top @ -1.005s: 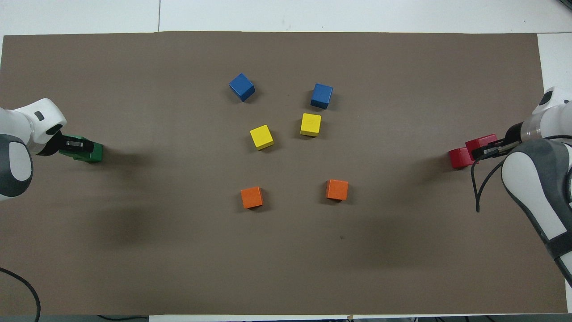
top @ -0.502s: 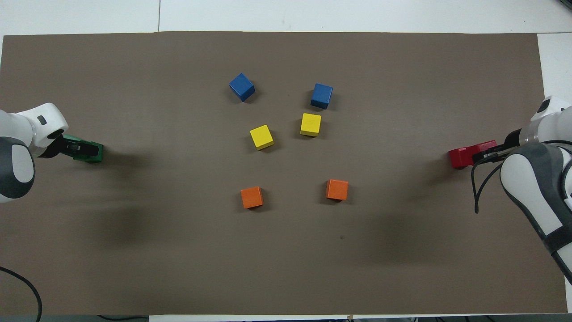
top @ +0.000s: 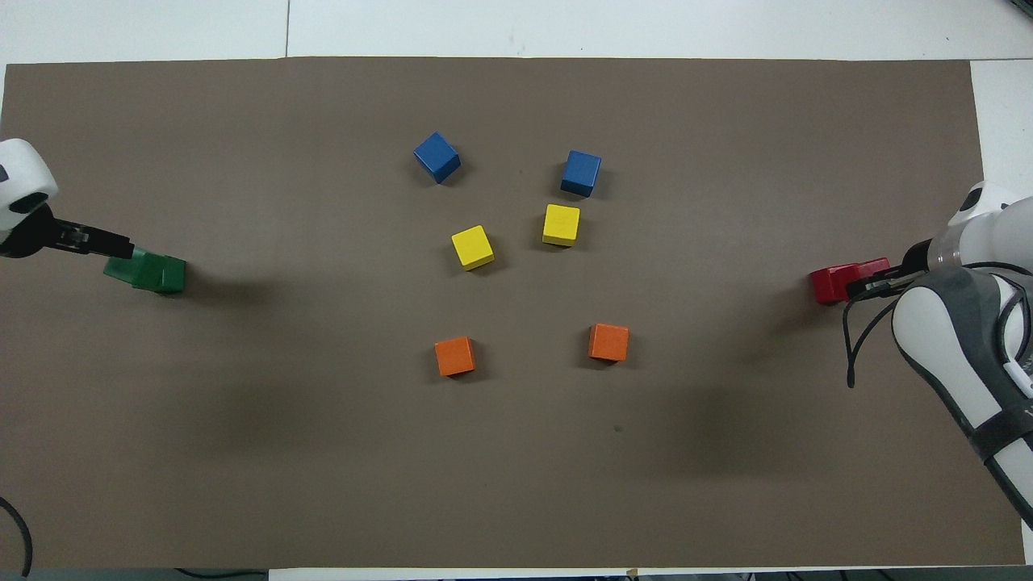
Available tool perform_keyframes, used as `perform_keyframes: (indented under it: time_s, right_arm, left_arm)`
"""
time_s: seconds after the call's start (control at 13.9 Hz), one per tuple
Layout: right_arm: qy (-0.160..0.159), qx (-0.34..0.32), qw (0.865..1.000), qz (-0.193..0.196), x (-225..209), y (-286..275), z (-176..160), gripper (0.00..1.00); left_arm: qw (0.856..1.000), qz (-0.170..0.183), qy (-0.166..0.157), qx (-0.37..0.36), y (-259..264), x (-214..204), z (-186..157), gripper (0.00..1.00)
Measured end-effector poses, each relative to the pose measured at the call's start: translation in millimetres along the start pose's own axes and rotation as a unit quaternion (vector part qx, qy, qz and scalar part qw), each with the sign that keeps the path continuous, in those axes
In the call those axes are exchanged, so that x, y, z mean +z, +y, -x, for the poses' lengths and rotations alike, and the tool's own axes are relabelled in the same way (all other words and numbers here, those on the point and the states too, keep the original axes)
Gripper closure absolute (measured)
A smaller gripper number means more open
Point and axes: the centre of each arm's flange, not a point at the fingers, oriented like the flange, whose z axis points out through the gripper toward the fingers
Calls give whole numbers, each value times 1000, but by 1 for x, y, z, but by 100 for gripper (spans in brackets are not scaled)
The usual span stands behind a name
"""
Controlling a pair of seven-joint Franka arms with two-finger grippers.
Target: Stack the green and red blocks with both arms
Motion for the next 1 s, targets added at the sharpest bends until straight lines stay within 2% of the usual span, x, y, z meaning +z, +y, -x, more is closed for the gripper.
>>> perform_keyframes:
  time_s: [0.22, 0.5, 0.72, 1.0]
  right_arm:
    - [-2, 17, 1000, -1, 2, -4, 0, 45]
    - [-2, 29, 1000, -1, 3, -10, -2, 45]
    - [-4, 30, 1000, -2, 5, -10, -2, 45]
    - [-2, 35, 999, -1, 6, -6, -1, 45]
  left_arm:
    - [1000, -7, 18, -14, 6, -63, 11, 0]
    - [996, -3, 13, -87, 29, -126, 43, 0]
    - [995, 0, -1, -104, 55, -147, 54, 0]
    - [990, 4, -24, -142, 84, -151, 53, 0]
